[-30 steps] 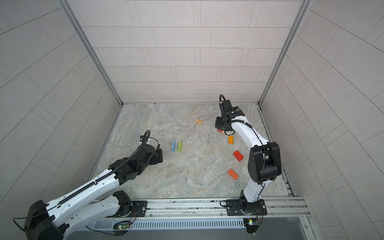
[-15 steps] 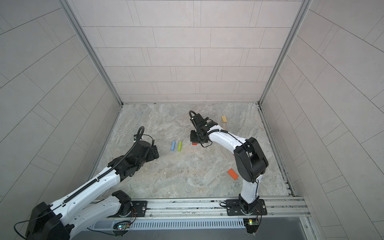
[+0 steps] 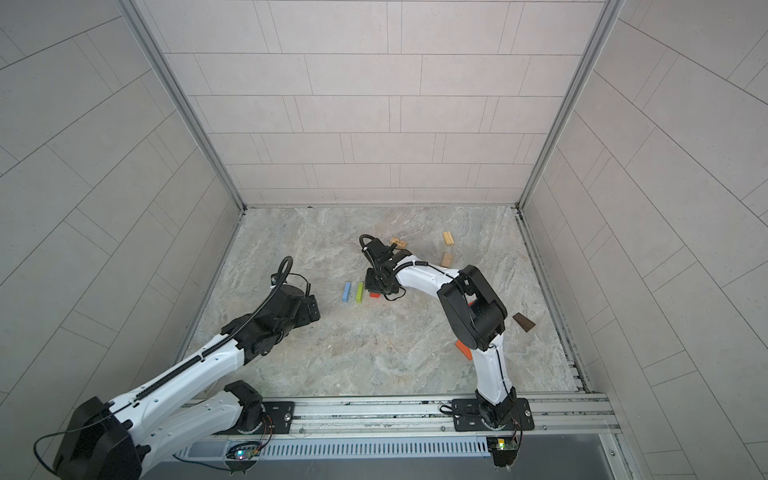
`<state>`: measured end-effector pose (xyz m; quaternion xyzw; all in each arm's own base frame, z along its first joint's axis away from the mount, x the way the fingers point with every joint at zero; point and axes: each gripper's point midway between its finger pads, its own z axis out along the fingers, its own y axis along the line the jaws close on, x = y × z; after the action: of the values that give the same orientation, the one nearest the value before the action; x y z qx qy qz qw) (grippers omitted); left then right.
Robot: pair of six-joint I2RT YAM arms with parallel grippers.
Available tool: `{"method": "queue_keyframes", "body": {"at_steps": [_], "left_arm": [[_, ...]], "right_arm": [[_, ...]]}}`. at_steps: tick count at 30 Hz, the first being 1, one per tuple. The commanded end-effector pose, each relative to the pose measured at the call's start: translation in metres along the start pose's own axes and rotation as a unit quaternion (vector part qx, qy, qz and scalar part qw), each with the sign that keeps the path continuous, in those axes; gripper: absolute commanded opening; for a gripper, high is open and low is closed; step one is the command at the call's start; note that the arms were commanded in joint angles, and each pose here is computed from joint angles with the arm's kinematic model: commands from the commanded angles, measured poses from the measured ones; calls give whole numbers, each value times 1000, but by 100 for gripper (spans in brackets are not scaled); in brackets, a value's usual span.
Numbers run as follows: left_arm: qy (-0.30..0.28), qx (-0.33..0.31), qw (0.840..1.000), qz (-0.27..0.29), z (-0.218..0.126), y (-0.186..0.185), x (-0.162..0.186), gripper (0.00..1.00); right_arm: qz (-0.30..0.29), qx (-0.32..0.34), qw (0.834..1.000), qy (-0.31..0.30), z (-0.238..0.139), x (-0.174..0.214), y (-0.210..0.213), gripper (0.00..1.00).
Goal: Build the wood block tower
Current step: 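Carry the red block with the right gripper and set it beside the green block, then open the right gripper while the left gripper moves over the blue block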
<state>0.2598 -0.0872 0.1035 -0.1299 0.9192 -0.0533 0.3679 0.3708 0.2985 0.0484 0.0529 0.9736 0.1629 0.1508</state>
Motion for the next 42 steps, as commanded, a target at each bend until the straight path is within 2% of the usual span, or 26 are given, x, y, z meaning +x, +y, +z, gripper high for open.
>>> {"method": "queue_keyframes", "body": {"at_steps": [1, 5, 13, 18, 20, 22, 24, 28, 31, 33, 35, 37, 39, 42], "left_arm": [[-4, -4, 1000, 1, 0, 5, -1, 100], [-8, -1, 1000, -4, -2, 7, -2, 100], [-4, 9, 1000, -10, 1, 4, -5, 100], [1, 20, 1000, -21, -1, -2, -14, 97], [3, 23, 999, -24, -1, -4, -18, 88], [3, 23, 999, -26, 0, -7, -23, 71], [5, 21, 999, -27, 3, -8, -25, 60], [27, 23, 999, -29, 20, -16, -23, 38], [50, 33, 998, -27, 34, -27, -20, 24], [65, 30, 997, -25, 39, -31, -20, 19], [76, 38, 996, -25, 43, -36, -19, 21], [81, 73, 994, -19, 48, -51, -19, 34], [87, 85, 992, -20, 53, -59, -18, 41], [99, 85, 991, -12, 62, -65, -17, 42]], "right_arm": [[10, 4, 1000, -11, 5, -2, 10, 23], [9, 10, 1000, -9, 8, 0, 10, 31], [4, 2, 1000, 1, 8, 3, 16, 57], [-4, 1, 1000, -6, -3, 0, 18, 60], [-7, 1, 1000, -10, -9, -2, 17, 61], [-11, 4, 1000, -17, -17, -6, 15, 61], [-17, 8, 1000, -25, -27, -10, 11, 60], [-27, 11, 999, -42, -48, -18, 3, 53], [-42, 8, 998, -51, -61, -22, -3, 44], [-63, 7, 997, -52, -68, -23, -3, 44], [-80, 12, 996, -49, -75, -23, -2, 48], [-91, 16, 995, -49, -79, -24, -3, 53], [-98, 19, 994, -52, -84, -26, -3, 54], [-105, 20, 993, -54, -88, -27, -3, 55]]}}
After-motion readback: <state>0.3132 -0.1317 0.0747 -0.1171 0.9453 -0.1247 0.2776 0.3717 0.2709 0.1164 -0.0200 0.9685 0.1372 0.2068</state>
